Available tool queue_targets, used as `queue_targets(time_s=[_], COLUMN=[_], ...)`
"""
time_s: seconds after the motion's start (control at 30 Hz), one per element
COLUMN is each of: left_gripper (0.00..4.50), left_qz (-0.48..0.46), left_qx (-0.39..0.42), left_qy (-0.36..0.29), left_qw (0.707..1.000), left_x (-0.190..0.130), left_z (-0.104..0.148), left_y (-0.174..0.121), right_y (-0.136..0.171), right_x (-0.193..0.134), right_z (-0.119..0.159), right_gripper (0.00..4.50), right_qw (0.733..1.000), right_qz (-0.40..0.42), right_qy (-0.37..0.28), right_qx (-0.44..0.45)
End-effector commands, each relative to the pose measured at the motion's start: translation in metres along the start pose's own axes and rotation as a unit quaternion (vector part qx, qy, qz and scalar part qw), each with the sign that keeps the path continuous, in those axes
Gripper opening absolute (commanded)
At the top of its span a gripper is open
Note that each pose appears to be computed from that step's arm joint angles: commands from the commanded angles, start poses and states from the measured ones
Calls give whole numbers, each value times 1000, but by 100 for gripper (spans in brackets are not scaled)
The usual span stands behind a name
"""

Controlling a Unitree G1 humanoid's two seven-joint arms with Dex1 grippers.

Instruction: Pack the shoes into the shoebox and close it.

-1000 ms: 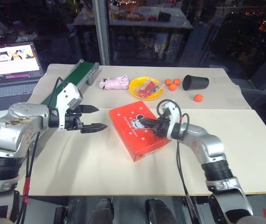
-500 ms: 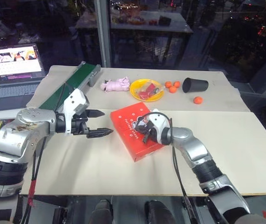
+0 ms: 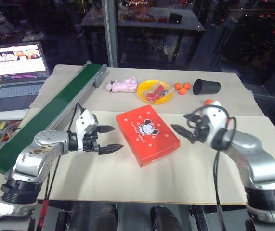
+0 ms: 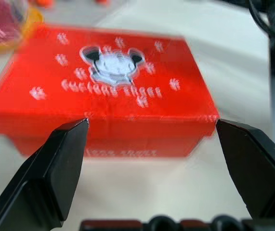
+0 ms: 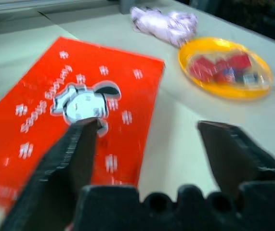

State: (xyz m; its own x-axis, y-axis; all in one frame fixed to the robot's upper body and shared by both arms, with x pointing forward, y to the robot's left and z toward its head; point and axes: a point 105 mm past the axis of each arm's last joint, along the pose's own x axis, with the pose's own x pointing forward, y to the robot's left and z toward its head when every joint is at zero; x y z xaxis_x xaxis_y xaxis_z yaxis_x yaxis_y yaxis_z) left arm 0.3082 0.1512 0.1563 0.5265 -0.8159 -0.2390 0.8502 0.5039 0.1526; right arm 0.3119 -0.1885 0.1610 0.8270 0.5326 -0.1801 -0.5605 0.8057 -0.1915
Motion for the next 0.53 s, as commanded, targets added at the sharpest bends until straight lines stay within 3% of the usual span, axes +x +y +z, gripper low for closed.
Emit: queue_targets(time_s=[0.03,0.17,0.3,0.53], left_gripper=[450,450,450,450], left_qz=[74,108,132,173], left_qx=[23,-5,-30,-37], left_qy=[-1,15,27,11], left_qw=[997,994,990,984], left_x=[-5,-11,-14,-4], left_z=[-22,-61,-90,-100], left_y=[10,4,-1,4], right_y=[-24,-38,-31,-20], right_x=[-34,-56,-58,-53], right_z=[-14,-58,-86,-112], right_gripper=[448,448,448,448], right_qw=[995,983,980,976], right_qz=[-94,-176,-188,-201], right_qy=[-28,-9,3,12], right_qx=[21,54,69,81])
